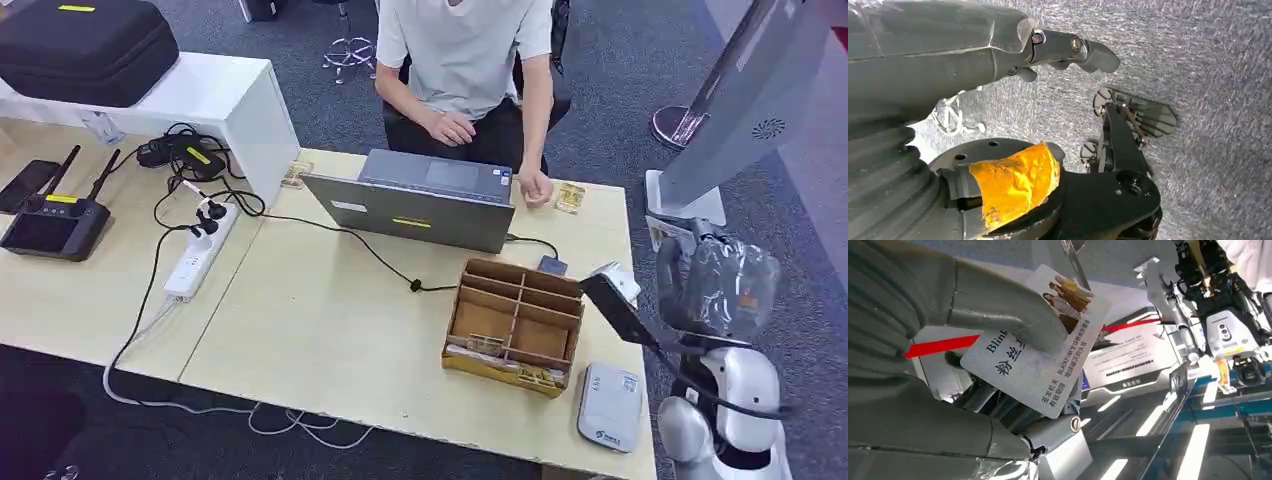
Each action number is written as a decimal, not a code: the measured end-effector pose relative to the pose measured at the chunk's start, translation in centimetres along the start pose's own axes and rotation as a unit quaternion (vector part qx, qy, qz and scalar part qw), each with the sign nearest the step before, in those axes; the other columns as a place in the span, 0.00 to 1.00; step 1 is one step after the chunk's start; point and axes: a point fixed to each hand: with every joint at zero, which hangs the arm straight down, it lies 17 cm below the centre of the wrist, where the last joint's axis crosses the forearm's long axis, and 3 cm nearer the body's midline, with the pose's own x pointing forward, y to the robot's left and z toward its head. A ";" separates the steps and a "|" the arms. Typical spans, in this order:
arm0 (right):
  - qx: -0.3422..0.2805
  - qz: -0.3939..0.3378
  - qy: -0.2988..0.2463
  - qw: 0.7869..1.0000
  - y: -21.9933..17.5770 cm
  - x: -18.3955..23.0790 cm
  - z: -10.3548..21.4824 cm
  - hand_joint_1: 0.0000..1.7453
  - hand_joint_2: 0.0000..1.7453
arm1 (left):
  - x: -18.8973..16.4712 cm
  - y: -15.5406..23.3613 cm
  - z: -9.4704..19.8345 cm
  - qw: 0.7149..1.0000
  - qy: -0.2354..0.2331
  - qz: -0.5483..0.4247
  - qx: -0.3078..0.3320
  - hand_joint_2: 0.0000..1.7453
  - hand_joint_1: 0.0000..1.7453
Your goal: Pass the card to the sensor for recognition and then transmit it.
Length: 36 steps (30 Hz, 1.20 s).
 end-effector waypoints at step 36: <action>0.186 -0.037 0.125 0.974 15.7 -0.7 19.7 1.00 1.00 | 0.1 -0.8 0.0 1.000 -0.002 0.006 -0.003 1.00 0.00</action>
